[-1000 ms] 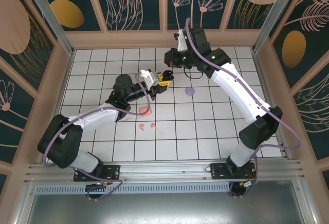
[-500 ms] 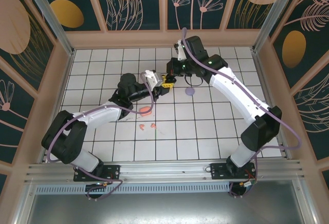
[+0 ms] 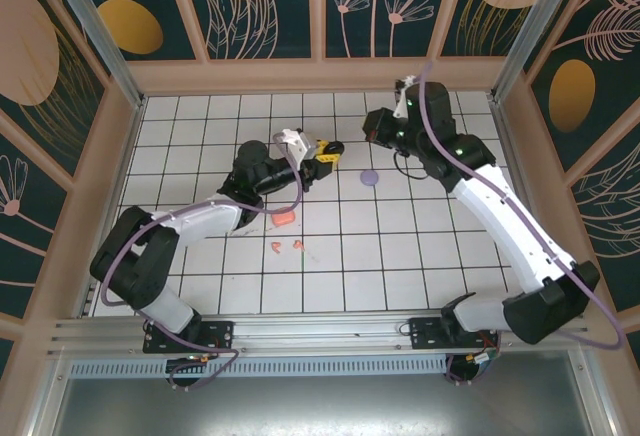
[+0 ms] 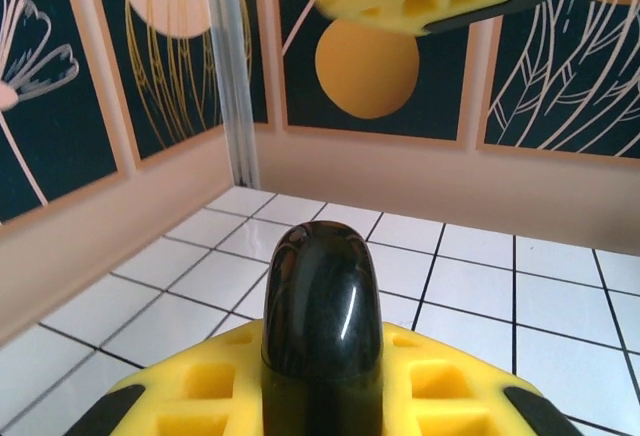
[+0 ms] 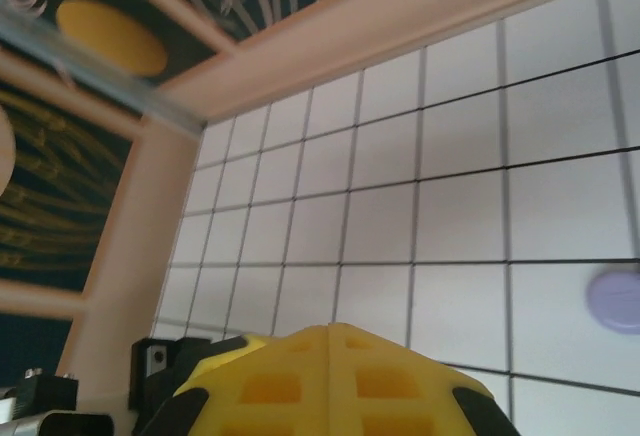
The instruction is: Insert the wireless bluetooth earbuds into the charging case
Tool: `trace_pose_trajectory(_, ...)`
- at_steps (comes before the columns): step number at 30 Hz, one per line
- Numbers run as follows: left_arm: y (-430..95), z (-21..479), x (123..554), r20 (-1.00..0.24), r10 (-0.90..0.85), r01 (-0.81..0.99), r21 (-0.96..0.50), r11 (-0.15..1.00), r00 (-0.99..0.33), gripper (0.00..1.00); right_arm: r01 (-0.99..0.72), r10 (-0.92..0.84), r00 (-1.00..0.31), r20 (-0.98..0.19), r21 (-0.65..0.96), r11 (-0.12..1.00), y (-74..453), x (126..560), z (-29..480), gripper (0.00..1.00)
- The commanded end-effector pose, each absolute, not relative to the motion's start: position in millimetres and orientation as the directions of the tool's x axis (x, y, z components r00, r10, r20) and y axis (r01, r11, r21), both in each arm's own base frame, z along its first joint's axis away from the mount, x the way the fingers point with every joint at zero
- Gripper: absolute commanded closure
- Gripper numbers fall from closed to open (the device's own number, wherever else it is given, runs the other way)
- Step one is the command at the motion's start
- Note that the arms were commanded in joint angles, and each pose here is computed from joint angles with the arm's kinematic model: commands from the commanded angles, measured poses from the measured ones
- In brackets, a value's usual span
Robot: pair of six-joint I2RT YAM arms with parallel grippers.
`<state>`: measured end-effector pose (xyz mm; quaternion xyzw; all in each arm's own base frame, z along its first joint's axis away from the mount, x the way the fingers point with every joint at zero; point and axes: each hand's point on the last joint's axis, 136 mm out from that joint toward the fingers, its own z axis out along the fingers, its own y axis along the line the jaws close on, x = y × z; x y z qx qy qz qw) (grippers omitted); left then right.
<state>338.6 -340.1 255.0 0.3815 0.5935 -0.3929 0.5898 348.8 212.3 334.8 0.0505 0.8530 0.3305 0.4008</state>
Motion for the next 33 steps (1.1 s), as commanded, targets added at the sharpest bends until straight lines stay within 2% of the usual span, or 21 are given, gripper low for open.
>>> trace_pose_trajectory(1,-343.3,243.3,361.9,-0.979,-0.072,0.870,-0.203,0.449,-0.191,1.00,-0.076,0.443,-0.613,-0.654,0.606,0.792,187.1,361.6,317.8,0.97)
trace_pose_trajectory(5,-353.9,201.3,386.6,-0.873,-0.106,0.741,-0.464,0.485,-0.476,1.00,0.007,0.439,-0.628,-0.642,0.559,0.829,169.6,360.8,271.1,0.87)
trace_pose_trajectory(8,-360.2,173.0,398.0,-0.753,-0.146,0.610,-0.617,0.498,-0.642,1.00,0.045,0.438,-0.639,-0.632,0.537,0.842,161.6,360.0,246.0,0.70)
trace_pose_trajectory(11,-362.9,153.3,399.9,-0.636,-0.221,0.488,-0.733,0.475,-0.740,1.00,0.058,0.443,-0.644,-0.623,0.538,0.841,158.8,359.7,233.5,0.54)
trace_pose_trajectory(14,-368.5,134.7,399.2,-0.555,-0.253,0.400,-0.786,0.472,-0.792,1.00,0.058,0.441,-0.648,-0.621,0.537,0.841,159.0,360.3,227.7,0.44)
trace_pose_trajectory(23,-391.0,73.3,400.7,-0.348,-0.261,0.182,-0.846,0.501,-0.900,1.00,0.041,0.433,-0.647,-0.627,0.538,0.842,160.9,363.8,228.4,0.39)
trace_pose_trajectory(28,-396.5,59.1,408.0,-0.309,-0.269,0.133,-0.845,0.518,-0.912,0.99,0.031,0.423,-0.645,-0.636,0.531,0.846,158.6,360.6,230.8,0.37)
trace_pose_trajectory(33,-398.4,45.5,415.4,-0.264,-0.295,0.072,-0.844,0.531,-0.918,0.93,0.029,0.426,-0.636,-0.644,0.531,0.847,153.7,357.2,232.6,0.36)
